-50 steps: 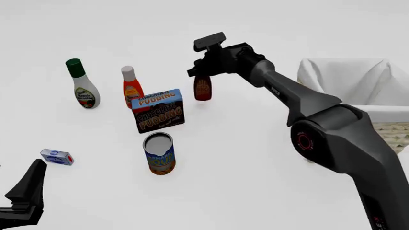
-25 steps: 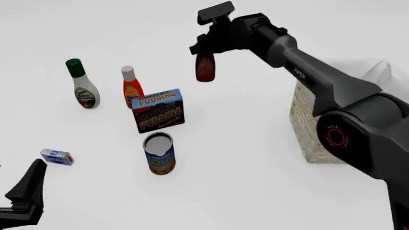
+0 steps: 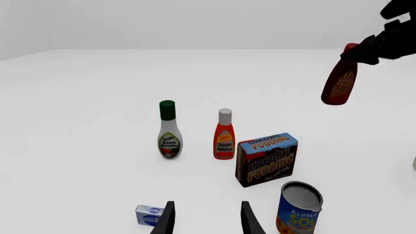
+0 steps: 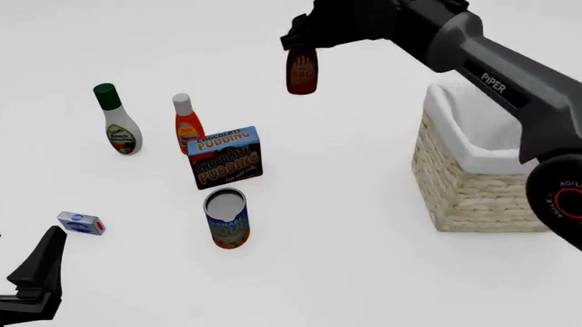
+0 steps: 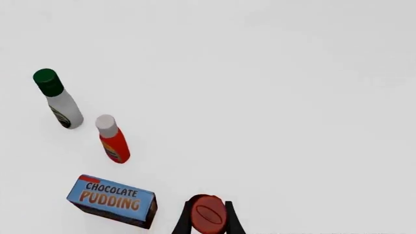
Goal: Pick the bbq sauce and place it in the basket.
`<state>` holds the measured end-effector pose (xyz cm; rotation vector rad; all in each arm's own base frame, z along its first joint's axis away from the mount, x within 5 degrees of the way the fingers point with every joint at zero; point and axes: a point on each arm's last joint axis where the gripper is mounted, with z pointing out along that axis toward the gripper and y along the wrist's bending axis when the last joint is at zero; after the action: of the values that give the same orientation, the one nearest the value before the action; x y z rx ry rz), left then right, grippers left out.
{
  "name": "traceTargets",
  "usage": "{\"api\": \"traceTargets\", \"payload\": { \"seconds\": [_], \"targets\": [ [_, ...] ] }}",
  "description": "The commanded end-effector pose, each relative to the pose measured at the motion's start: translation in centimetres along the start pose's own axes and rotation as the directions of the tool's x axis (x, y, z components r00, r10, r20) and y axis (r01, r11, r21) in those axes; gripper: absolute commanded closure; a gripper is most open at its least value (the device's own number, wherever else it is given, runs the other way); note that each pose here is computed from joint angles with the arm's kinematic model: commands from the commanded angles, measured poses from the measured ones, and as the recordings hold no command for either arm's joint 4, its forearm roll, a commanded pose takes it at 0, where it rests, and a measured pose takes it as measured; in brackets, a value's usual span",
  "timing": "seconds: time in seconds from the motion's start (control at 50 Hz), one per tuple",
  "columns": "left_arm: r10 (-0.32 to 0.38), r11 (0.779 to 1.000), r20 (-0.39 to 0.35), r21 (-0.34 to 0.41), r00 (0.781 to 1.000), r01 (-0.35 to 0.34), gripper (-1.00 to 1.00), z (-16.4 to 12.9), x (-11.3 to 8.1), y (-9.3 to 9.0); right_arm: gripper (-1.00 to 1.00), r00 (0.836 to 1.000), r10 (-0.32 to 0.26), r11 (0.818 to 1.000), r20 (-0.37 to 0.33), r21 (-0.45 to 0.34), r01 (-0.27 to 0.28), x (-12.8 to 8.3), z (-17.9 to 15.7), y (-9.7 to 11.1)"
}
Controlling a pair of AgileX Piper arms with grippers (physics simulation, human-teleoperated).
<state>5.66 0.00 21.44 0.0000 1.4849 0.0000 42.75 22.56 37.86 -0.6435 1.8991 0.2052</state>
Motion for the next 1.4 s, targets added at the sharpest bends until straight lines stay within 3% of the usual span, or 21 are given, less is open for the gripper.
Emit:
{"api": "traceTargets", "payload": {
  "seconds": [0.02,0.34,0.88,1.4],
  "targets": [
    [0.000,1.000,0.000,0.000,1.000,0.000,-1.00,0.0,0.0,0.0,1.00,0.999,-0.008,1.000,0.048,0.013,0.007,-1.6,-4.1,-0.4],
    [0.000,1.000,0.000,0.000,1.000,0.000,-1.00,0.0,0.0,0.0,1.00,0.996,-0.019,0.999,0.088,0.036,0.016,-2.6,-9.0,-1.2],
    [0.000,1.000,0.000,0.000,1.000,0.000,-1.00,0.0,0.0,0.0,1.00,0.993,-0.020,0.986,0.114,0.168,0.000,-2.1,-16.5,-5.7],
    [0.000,1.000,0.000,0.000,1.000,0.000,-1.00,0.0,0.0,0.0,1.00,0.995,0.009,0.934,0.104,0.354,-0.046,0.6,-23.4,-10.2]
  ]
}}
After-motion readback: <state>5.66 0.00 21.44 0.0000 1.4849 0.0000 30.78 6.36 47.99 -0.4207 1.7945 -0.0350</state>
